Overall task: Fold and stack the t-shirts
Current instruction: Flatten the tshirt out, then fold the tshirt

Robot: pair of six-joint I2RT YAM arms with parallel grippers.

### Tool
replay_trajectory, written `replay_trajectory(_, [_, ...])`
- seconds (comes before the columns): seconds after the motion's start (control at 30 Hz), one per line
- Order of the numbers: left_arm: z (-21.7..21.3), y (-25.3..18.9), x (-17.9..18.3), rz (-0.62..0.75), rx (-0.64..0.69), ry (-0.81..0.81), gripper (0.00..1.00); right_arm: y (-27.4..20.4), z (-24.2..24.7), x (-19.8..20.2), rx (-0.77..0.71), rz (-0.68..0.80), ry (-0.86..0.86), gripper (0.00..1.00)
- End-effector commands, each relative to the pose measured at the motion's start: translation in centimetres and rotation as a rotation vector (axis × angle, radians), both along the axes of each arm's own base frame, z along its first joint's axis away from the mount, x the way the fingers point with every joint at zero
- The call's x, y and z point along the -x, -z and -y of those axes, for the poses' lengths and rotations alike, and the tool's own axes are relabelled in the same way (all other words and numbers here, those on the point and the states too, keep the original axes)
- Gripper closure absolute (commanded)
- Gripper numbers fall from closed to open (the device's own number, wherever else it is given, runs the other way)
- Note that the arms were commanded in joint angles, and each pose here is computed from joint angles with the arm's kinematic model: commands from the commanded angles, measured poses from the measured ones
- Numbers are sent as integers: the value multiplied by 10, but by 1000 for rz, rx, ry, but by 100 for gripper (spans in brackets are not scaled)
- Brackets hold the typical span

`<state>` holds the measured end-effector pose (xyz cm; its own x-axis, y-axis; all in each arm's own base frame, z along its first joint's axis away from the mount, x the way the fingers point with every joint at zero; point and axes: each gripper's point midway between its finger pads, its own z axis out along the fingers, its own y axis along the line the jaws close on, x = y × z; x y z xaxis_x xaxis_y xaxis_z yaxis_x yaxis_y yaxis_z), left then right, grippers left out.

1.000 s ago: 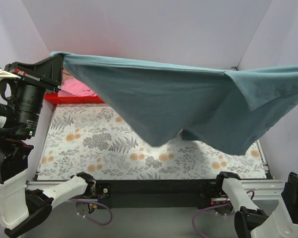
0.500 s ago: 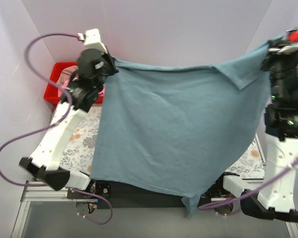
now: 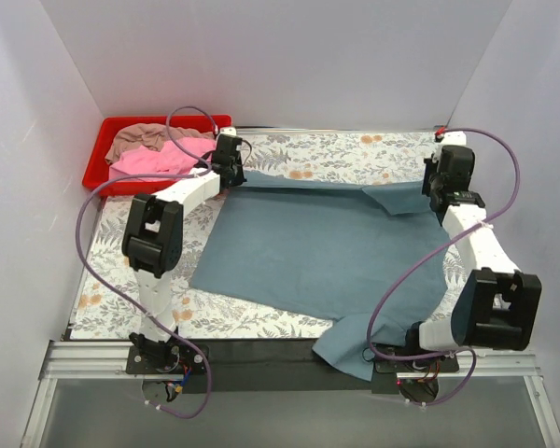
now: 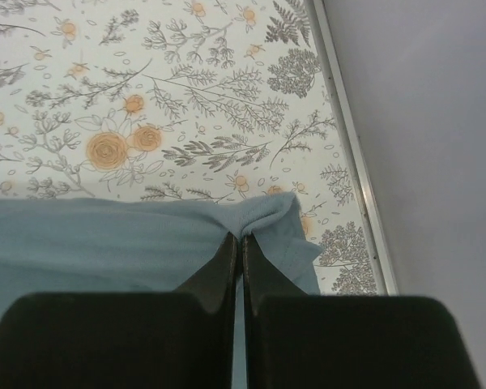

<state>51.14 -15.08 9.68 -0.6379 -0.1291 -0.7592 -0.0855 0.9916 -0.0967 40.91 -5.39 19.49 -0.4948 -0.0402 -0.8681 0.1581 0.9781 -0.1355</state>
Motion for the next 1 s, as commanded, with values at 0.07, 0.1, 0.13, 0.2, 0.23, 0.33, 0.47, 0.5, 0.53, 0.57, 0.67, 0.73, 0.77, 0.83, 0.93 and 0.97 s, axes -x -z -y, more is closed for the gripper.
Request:
replay_trajectory(0.07, [8,-11,-41,94,29,17,100,-19,25,-25,-18,129,112,99])
replay_trajectory(0.1, [11,-14,-44,101,45,20,100,-19,26,-26,-18,127,112,99])
replay_trajectory(0.13, [13,-15,-46,104,53,21,100,-20,27,-27,-19,130,115,99])
replay_trajectory(0.2, [16,-18,-49,112,63,27,100,-23,28,-26,-23,136,118,99])
replay_trajectory(0.23, [16,-19,-50,113,66,27,100,-23,28,-23,-25,127,117,99])
replay_trajectory(0.33, [16,-30,-49,127,68,34,100,-28,26,-9,-64,116,137,99])
replay_trajectory(0.47, [12,-42,-45,136,55,42,100,-20,21,14,-123,54,177,99])
replay_trajectory(0.5, [9,-43,-45,136,50,39,100,-16,20,19,-142,37,194,99])
replay_trajectory(0.53, [7,-44,-45,136,45,34,100,-15,20,26,-152,28,209,99])
replay_trajectory(0.57, [5,-42,-42,124,36,33,100,-4,20,37,-159,-22,223,99])
replay_trajectory(0.67, [2,-37,-37,99,33,32,100,7,15,55,-193,-80,245,99])
replay_trajectory(0.73, [2,-35,-33,90,36,36,100,11,11,66,-220,-101,251,99])
replay_trajectory(0.77, [2,-34,-30,82,40,39,100,15,8,72,-234,-121,248,99])
replay_trajectory(0.83, [2,-33,-25,70,44,36,100,20,2,79,-265,-124,245,99])
replay_trajectory(0.93, [-1,-33,-16,50,39,29,100,33,-7,91,-313,-154,233,99])
replay_trajectory(0.97, [-4,-33,-13,37,35,25,100,37,-11,94,-332,-166,230,99])
